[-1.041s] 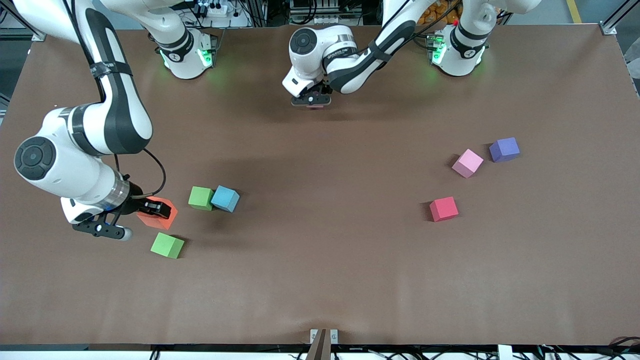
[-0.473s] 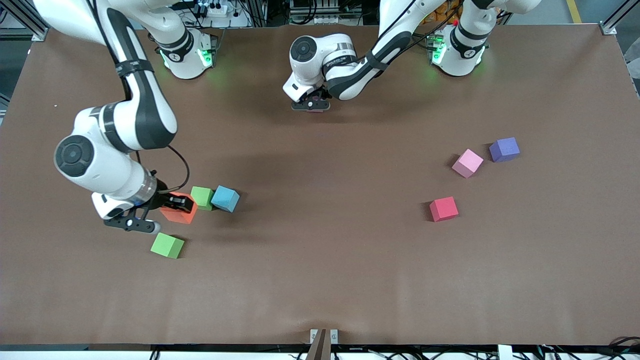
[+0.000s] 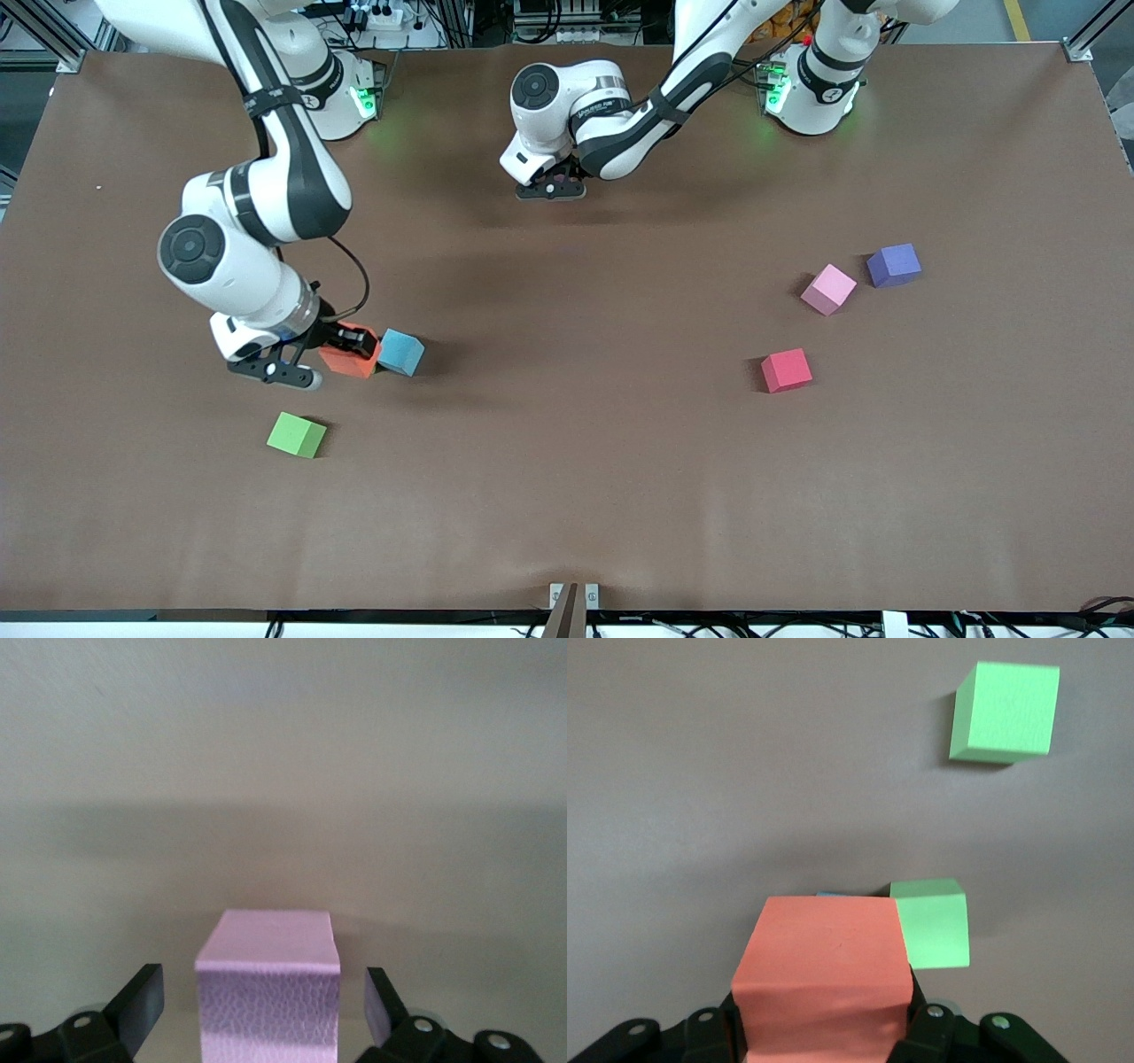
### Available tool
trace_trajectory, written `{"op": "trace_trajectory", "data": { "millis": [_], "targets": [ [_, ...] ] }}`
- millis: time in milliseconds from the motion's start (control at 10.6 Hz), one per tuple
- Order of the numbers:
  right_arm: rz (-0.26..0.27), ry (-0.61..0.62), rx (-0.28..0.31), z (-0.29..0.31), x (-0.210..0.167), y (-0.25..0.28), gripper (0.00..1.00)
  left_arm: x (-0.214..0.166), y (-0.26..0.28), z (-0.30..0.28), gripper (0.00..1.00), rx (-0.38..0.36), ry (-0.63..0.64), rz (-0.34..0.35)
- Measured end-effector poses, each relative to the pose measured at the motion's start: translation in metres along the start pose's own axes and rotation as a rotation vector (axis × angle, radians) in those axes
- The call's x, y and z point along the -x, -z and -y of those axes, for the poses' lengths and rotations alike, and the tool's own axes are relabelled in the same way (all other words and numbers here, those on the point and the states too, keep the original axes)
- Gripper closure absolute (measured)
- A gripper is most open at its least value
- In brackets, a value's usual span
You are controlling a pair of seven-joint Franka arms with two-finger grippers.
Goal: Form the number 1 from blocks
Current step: 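Lower the pink cube with the left gripper while the right gripper lifts orange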
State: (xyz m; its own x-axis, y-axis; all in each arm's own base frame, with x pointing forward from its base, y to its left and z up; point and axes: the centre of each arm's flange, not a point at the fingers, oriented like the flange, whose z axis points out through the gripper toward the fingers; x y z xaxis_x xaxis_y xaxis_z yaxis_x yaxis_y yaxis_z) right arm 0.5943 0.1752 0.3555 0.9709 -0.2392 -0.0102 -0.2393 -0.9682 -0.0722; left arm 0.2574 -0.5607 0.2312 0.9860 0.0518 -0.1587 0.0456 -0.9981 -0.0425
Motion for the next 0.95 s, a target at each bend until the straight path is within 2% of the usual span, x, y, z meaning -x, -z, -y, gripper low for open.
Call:
{"op": "trace_trajectory", "data": {
  "millis": [284, 473, 947],
  "targets": [
    [0.024, -0.038, 0.001, 0.028, 0.036, -0.012, 0.36, -0.06, 0.061, 0.029, 0.0, 0.014, 0.107, -0.069],
    [0.045, -0.045, 0.002, 0.063, 0.071, -0.018, 0.36, -0.127, 0.077, 0.072, 0.0, 0.029, 0.177, -0.079],
    [0.069, 0.008, -0.02, 0.173, 0.191, -0.027, 0.36, -0.303, 0.123, 0.253, 0.0, 0.069, 0.277, -0.096]
  ]
}}
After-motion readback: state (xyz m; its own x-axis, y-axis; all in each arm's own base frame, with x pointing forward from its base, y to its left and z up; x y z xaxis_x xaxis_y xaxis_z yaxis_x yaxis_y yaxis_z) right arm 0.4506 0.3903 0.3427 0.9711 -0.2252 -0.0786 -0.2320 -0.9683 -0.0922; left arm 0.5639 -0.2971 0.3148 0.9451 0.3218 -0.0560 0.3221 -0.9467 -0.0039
